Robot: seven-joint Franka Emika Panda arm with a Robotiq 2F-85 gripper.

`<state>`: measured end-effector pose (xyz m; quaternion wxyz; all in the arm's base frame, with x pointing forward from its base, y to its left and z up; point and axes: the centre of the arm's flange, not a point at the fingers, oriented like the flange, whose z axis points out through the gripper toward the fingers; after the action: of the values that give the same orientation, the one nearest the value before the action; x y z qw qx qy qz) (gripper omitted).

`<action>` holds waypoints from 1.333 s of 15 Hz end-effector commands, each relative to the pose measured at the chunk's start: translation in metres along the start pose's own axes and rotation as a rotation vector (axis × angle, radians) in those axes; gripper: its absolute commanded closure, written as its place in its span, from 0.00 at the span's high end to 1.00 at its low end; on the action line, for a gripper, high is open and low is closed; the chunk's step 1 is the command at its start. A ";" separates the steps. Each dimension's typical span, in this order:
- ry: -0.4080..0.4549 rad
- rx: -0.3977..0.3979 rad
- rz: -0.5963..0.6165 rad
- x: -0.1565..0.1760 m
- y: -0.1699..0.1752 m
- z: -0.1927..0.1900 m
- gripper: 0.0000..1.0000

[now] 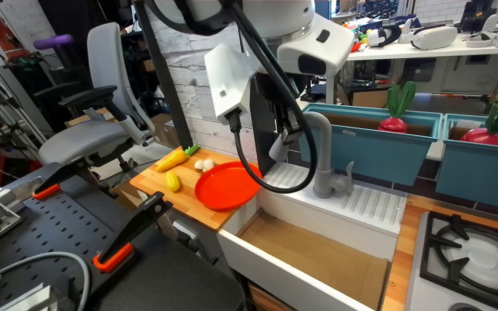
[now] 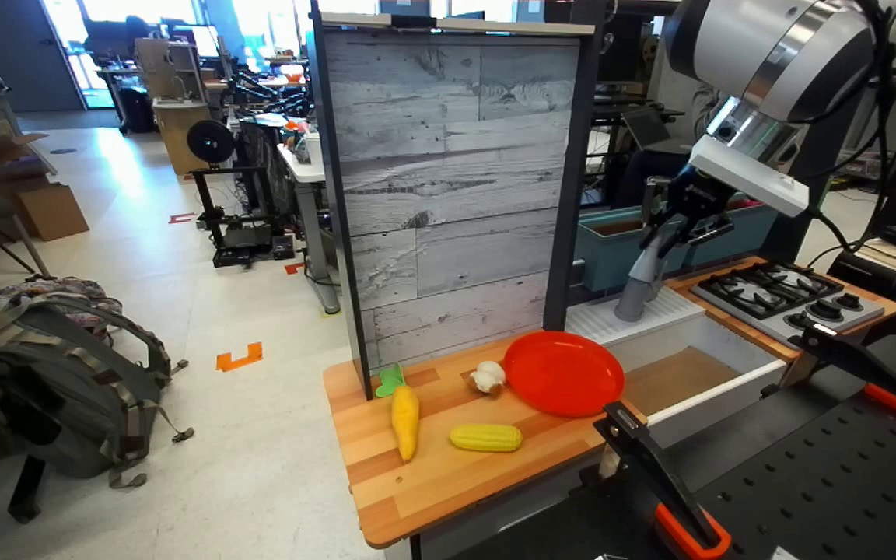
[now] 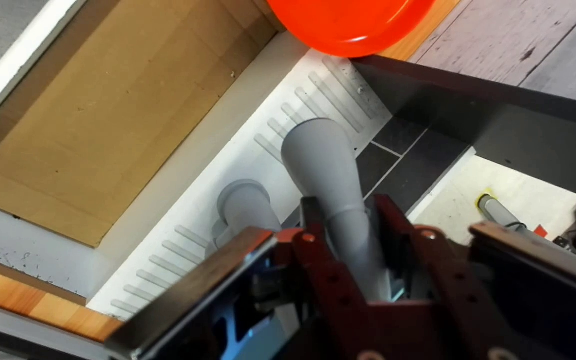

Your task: Move the carrot plushie away from you, then turn the tap nozzle to the right, finally, put the doll on the orange plate

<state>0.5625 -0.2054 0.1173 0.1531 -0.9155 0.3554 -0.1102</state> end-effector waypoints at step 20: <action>-0.011 -0.022 0.083 0.014 0.072 -0.022 1.00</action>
<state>0.5464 -0.2330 0.1024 0.1772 -0.9071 0.3724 -0.0839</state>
